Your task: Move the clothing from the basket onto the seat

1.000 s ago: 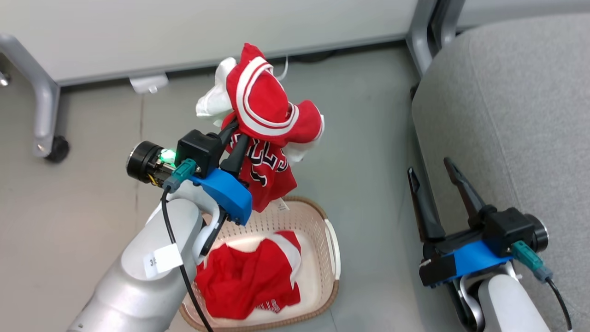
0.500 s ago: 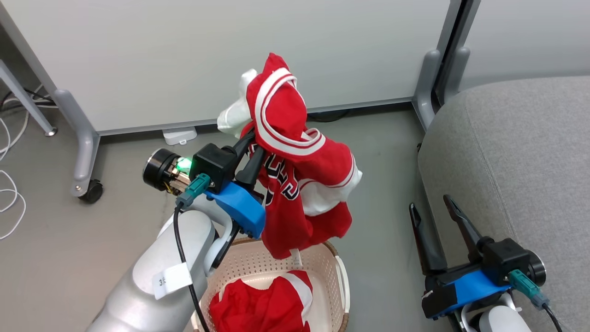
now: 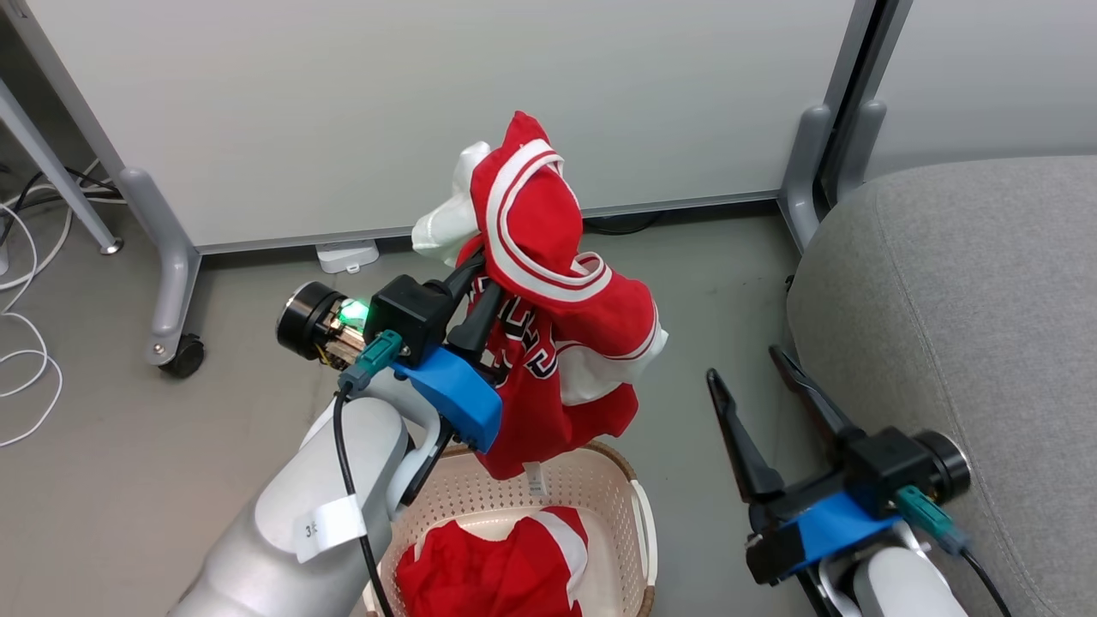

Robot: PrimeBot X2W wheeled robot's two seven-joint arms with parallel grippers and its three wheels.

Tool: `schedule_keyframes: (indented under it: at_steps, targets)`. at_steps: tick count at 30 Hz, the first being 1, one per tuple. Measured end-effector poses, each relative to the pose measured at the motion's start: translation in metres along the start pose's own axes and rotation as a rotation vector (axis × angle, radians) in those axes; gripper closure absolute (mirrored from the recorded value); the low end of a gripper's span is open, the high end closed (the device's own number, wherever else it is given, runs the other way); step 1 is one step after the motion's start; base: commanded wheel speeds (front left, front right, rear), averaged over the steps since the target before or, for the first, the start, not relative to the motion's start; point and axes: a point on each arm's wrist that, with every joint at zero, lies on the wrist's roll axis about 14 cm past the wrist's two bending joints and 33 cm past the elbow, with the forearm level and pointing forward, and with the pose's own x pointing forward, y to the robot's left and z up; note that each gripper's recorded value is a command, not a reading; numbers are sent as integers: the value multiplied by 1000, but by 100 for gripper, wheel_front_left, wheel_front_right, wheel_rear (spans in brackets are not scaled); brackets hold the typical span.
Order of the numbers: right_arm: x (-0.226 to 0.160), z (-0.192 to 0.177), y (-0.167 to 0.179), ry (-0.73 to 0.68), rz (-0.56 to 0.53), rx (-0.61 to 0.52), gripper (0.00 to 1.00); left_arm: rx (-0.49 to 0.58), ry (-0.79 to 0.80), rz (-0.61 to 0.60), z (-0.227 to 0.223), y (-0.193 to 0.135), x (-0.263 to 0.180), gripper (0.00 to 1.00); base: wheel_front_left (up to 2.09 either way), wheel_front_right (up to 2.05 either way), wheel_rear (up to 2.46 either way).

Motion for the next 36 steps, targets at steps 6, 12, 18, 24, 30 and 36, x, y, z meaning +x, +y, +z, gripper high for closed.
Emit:
schedule_keyframes:
  at_steps: [6, 12, 18, 24, 30, 36]
  targets:
    - [21, 6, 24, -9, 144, -103, 0, -6, 8, -21, -5, -8, 3, 100, 0, 0, 0]
    - [37, -6, 34, 37, 248, -215, 0, -10, 7, -45, -5, -17, 7, 100, 0, 0, 0]
    - [52, -16, 41, 72, 322, -304, 0, -10, 7, -74, -6, -28, 9, 100, 0, 0, 0]
    - [62, -19, 47, 84, 364, -353, 0, -11, 9, -98, -6, -36, 9, 100, 0, 0, 0]
    - [65, -25, 51, 111, 366, -314, 100, -10, 7, -102, -5, -38, 9, 100, 0, 0, 0]
    - [64, -22, 52, 105, 363, -298, 100, -7, 8, -105, -5, -39, 9, 100, 0, 0, 0]
